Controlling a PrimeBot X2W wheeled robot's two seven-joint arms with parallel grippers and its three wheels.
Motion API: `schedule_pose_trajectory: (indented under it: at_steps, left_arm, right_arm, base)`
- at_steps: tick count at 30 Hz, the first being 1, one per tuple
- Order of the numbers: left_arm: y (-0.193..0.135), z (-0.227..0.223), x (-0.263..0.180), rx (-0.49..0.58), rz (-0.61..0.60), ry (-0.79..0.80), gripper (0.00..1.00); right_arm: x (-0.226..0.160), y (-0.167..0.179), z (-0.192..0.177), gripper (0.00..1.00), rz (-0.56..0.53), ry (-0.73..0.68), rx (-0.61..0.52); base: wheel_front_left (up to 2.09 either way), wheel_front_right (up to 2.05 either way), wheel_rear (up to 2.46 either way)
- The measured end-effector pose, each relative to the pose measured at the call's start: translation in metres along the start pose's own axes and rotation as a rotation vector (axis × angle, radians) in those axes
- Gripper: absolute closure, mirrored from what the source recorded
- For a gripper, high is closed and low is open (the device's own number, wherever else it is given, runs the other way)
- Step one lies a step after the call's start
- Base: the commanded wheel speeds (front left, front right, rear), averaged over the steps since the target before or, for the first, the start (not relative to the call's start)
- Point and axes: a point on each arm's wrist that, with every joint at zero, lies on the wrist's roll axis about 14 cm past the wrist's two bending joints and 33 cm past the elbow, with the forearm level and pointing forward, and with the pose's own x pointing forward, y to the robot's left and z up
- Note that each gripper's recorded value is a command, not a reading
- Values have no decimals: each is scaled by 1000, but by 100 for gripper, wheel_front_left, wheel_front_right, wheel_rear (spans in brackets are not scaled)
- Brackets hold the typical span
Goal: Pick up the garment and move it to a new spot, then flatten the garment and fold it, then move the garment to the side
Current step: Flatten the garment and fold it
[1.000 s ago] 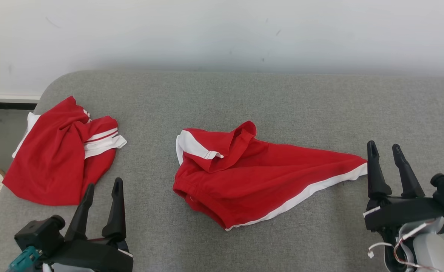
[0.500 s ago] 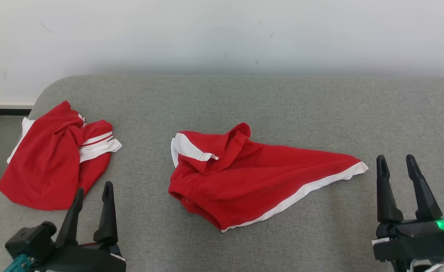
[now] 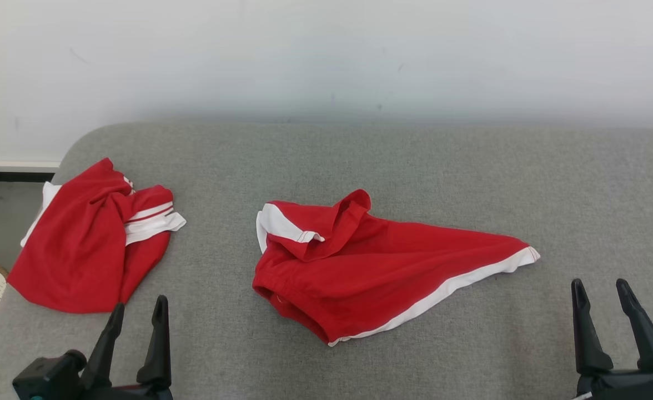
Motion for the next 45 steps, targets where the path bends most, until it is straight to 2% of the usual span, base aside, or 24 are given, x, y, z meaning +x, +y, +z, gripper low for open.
schedule_pose_trajectory:
  at_steps: [15,45]
  left_arm:
    - [-1,-6,-37,1,-4,53,0]
    - [-7,-14,-39,-22,-37,114,0]
  right_arm:
    - [-33,-3,-16,0,4,99,-25]
    - [-34,-5,-23,0,-4,124,-18]
  base:
    - [0,0,0]
    - [0,0,0]
